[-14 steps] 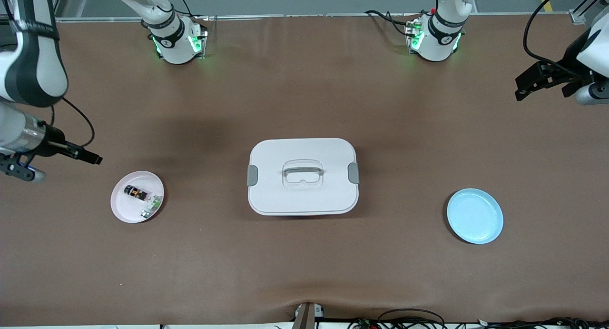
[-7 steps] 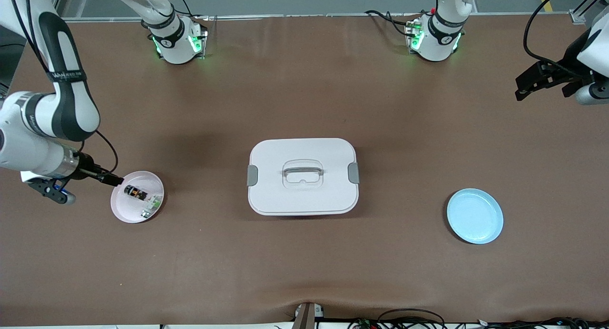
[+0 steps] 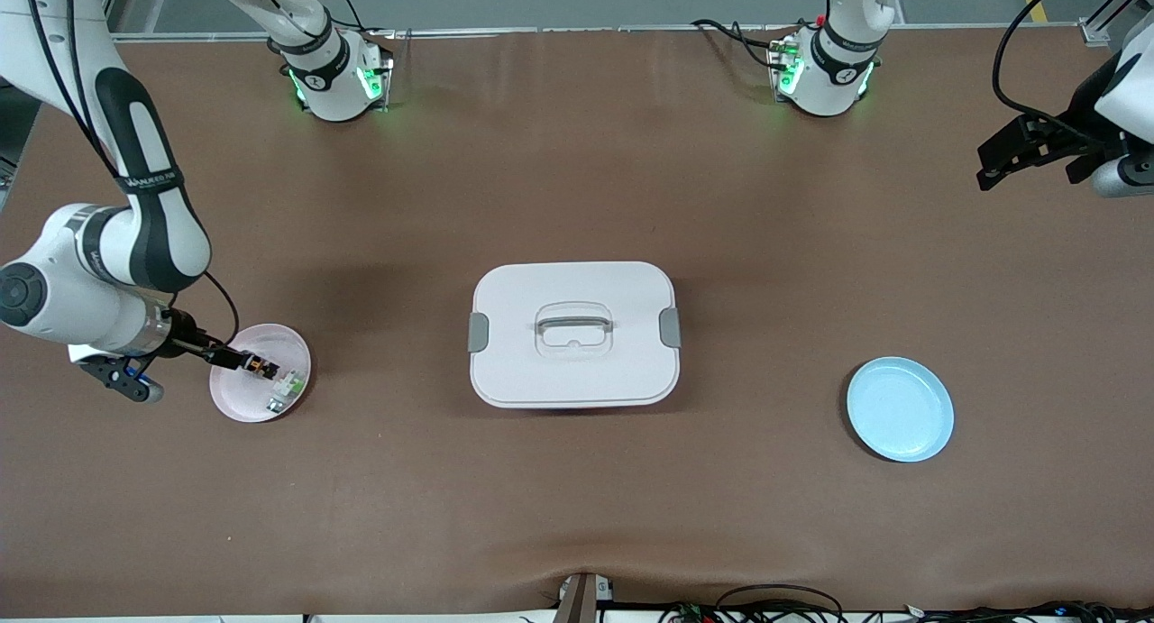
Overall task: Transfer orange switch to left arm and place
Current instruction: 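Reach the right gripper down to the orange switch on the white plate, then close the right gripper on the orange-and-black switch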
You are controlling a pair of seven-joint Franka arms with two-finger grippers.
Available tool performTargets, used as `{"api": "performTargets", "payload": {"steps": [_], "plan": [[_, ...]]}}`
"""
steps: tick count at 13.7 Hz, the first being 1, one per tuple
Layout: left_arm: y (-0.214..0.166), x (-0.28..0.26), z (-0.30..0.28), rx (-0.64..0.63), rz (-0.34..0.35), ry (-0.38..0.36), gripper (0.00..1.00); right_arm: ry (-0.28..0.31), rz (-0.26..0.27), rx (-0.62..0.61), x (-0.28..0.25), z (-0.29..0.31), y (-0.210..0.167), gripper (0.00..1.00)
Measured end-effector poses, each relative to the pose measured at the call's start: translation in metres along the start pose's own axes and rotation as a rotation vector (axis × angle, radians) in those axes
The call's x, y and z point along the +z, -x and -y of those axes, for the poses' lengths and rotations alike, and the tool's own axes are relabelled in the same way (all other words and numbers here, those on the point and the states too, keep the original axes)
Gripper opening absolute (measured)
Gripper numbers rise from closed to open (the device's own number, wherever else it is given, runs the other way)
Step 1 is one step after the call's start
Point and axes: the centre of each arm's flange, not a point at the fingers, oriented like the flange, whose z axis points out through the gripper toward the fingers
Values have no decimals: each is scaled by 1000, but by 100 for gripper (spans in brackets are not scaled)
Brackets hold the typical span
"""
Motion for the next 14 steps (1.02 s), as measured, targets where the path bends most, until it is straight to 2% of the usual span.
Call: {"api": "performTargets", "payload": {"steps": [2, 6, 14], "plan": [[0, 0, 0, 0, 0, 0, 100, -21, -11, 21, 17, 2, -5, 100], [0, 0, 0, 0, 0, 0, 100, -79, 23, 91, 43, 4, -13, 100], [0, 0, 0, 0, 0, 0, 100, -48, 37, 65, 59, 6, -12, 100]]}}
